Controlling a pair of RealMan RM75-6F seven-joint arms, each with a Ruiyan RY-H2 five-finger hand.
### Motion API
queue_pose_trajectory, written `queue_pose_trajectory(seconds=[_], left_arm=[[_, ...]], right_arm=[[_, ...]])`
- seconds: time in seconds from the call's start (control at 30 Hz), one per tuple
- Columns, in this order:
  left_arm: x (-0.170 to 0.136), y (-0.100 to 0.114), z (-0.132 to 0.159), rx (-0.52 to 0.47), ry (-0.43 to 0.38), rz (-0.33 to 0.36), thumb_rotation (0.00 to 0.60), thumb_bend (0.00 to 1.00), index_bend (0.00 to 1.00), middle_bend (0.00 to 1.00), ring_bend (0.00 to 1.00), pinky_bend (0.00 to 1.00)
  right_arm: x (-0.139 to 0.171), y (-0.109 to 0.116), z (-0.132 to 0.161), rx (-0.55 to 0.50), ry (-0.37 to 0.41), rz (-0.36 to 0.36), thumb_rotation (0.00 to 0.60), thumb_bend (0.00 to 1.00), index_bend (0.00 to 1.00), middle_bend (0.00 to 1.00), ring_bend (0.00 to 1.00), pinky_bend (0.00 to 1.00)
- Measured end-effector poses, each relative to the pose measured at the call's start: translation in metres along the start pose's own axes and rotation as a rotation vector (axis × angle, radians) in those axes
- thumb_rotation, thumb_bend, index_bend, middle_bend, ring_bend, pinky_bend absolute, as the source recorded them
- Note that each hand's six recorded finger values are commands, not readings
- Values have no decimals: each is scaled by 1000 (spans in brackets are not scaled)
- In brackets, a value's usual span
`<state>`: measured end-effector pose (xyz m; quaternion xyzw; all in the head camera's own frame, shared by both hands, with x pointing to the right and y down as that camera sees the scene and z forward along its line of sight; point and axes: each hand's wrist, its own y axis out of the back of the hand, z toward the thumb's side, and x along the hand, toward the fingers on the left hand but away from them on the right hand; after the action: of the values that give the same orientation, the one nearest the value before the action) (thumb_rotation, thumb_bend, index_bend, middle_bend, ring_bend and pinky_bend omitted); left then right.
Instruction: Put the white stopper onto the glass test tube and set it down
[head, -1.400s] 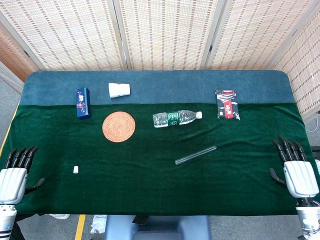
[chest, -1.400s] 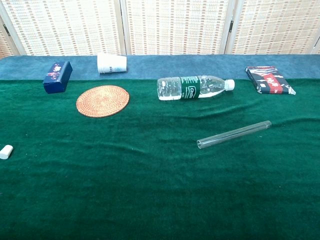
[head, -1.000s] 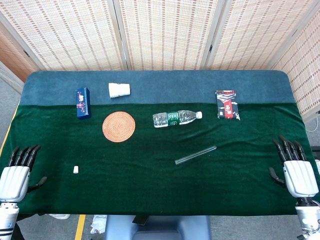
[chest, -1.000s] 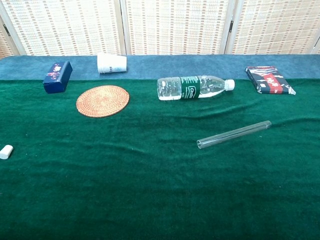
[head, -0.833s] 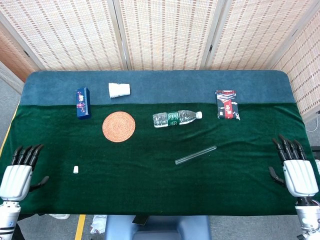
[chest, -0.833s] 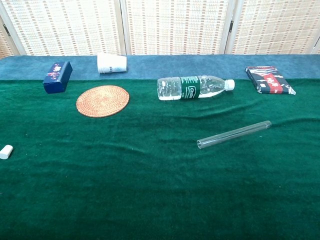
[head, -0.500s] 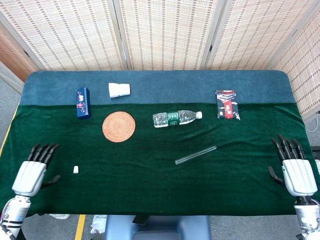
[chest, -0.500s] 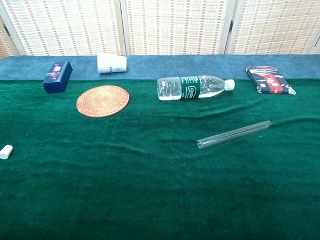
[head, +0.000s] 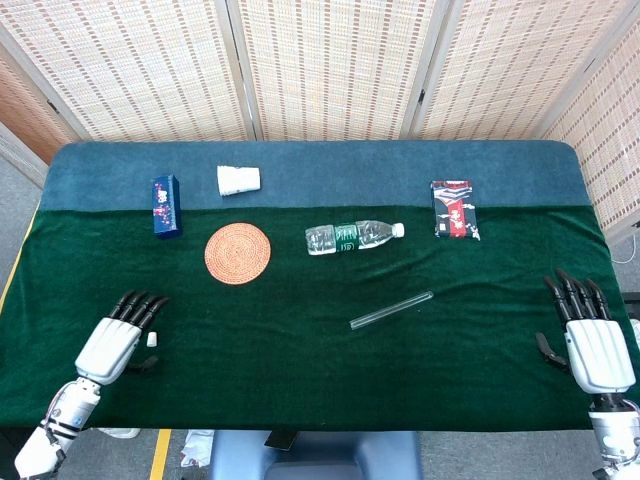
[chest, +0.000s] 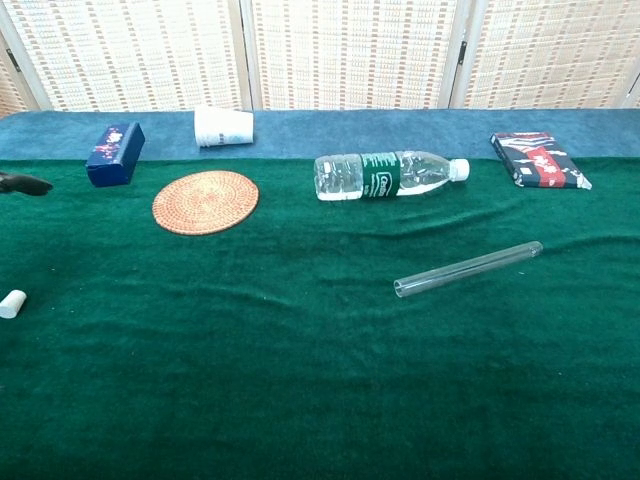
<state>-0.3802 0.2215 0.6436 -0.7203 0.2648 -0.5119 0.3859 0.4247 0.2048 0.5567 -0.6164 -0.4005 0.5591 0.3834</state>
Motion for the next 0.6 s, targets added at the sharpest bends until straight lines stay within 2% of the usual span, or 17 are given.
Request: queue_pose_trajectory(seconds=[0.4,0.6], left_arm=[[22,-20,6,32,-12,0,600,222,0,107,38,0],[29,-30,3,50,-1,-22,600,222,0,106,38,0]], right_arm=[[0,0,-1,-6,-1,-3,600,420,0,50,75,0],[0,-2,-1,-10,-3,2,600,419,0,50,74,0]])
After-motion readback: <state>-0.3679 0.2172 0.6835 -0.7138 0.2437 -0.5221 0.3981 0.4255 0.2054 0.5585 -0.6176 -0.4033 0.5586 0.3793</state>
